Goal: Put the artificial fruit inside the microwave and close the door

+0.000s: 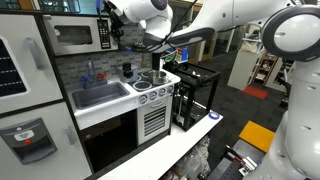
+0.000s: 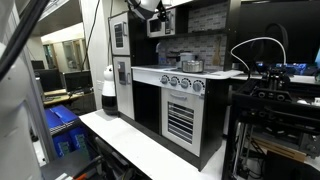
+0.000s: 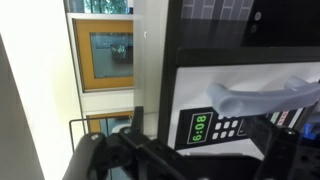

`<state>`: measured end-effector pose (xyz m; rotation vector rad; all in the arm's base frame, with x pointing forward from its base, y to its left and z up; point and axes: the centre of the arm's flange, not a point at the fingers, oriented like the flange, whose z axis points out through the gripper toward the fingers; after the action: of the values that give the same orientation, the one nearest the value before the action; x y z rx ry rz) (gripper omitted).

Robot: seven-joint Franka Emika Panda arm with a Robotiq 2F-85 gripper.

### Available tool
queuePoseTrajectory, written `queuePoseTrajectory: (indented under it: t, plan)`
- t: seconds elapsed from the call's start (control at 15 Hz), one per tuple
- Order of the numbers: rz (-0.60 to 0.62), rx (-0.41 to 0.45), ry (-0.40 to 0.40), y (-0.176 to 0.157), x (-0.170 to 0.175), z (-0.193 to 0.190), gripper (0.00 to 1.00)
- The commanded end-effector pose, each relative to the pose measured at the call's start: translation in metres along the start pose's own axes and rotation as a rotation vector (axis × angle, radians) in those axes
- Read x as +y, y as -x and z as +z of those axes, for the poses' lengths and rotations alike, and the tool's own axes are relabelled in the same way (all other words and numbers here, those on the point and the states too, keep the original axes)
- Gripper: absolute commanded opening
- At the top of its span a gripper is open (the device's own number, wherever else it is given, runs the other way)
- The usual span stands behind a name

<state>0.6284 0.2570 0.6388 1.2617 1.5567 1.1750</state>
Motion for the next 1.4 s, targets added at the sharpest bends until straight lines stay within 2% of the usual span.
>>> queuePoseTrajectory:
  t: [0.0, 0.53, 0.67, 1.07, 1.33]
  plan:
    - [0.096, -0.028, -0.122, -0.008, 0.029, -0.032, 1.0]
    - [0.273, -0.049, -0.322, -0.047, 0.079, -0.122, 1.0]
    - [0.326, -0.055, -0.419, -0.051, 0.089, -0.148, 1.0]
    - [0.482, -0.053, -0.788, -0.051, 0.098, -0.222, 1.0]
    - [0.568, -0.146, -0.997, -0.032, 0.093, -0.254, 1.0]
